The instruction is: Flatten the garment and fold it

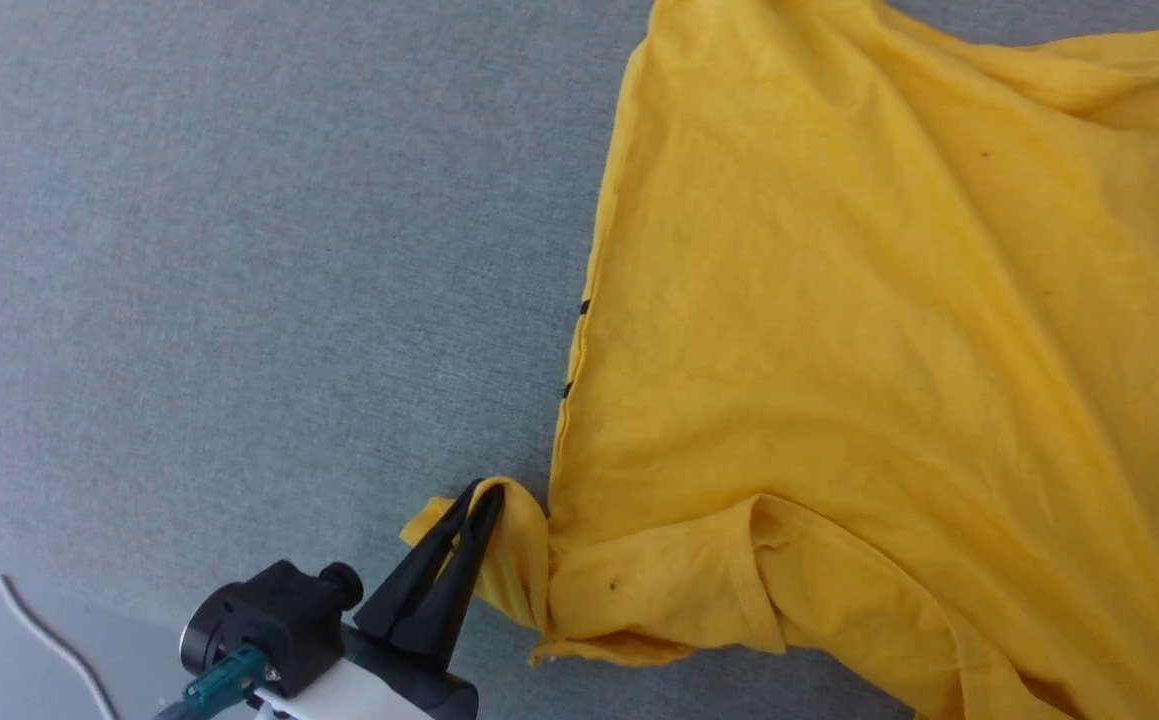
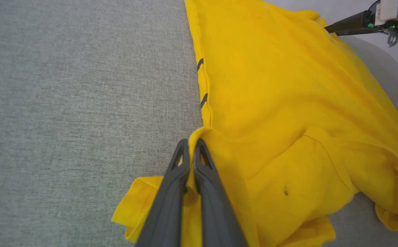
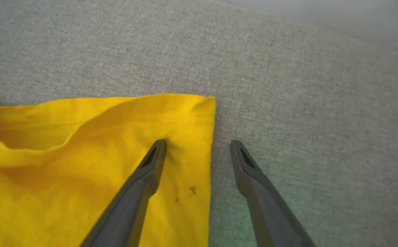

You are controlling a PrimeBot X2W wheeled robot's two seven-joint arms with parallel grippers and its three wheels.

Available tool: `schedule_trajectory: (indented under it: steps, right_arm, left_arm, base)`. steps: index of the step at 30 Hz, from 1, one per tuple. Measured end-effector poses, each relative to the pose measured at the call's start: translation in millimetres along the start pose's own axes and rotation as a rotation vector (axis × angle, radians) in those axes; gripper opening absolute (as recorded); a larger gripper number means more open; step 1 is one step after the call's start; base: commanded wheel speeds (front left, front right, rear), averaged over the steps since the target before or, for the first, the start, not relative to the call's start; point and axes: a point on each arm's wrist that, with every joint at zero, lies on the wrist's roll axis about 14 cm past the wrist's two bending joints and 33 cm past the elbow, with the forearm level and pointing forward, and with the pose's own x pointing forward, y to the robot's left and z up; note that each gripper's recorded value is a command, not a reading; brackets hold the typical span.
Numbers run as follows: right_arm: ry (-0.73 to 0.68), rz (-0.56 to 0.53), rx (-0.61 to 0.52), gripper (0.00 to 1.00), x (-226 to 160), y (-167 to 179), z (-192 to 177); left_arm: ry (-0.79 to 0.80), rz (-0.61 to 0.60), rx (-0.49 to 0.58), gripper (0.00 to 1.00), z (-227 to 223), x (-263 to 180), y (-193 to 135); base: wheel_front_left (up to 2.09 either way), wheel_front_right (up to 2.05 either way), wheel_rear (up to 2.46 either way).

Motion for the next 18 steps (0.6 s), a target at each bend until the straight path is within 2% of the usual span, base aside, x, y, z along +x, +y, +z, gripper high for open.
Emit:
schedule_trajectory:
  steps: [1, 2, 3, 4, 5, 12, 18]
  right_arm:
    - [0.011, 0.006, 0.001, 1.0, 6, 3, -4]
    - [0.011, 0.011, 0.001, 0.92, 11, 5, -5]
    - [0.007, 0.015, 0.002, 0.58, 15, 6, -5]
    - [0.004, 0.018, 0.003, 0.36, 18, 7, -6]
    - [-0.001, 0.022, 0.002, 0.0, 21, 8, -5]
    - [-0.078, 0.043, 0.0, 0.0, 22, 13, 3]
    - [-0.193, 0.086, 0.07, 0.0, -10, 12, 18]
  left_arm:
    - [0.005, 0.007, 0.0, 0.0, -2, 0, 2]
    - [0.013, 0.015, -0.001, 0.0, -4, 0, 4]
    - [0.02, 0.023, -0.001, 0.0, -5, 0, 6]
    - [0.027, 0.029, -0.001, 0.0, -7, 1, 8]
    - [0.031, 0.033, 0.0, 0.0, -8, 1, 9]
    - [0.026, 0.02, 0.012, 0.0, -6, 8, 9]
    - [-0.025, 0.012, 0.056, 0.0, 10, 8, 12]
  base:
    - [0.0, 0.0, 0.0]
    - [0.0, 0.0, 0.0]
    - [0.0, 0.0, 0.0]
    - [0.0, 0.0, 0.0]
    - [0.0, 0.0, 0.0]
    - [0.0, 0.0, 0.0]
    - [0.0, 0.0, 0.0]
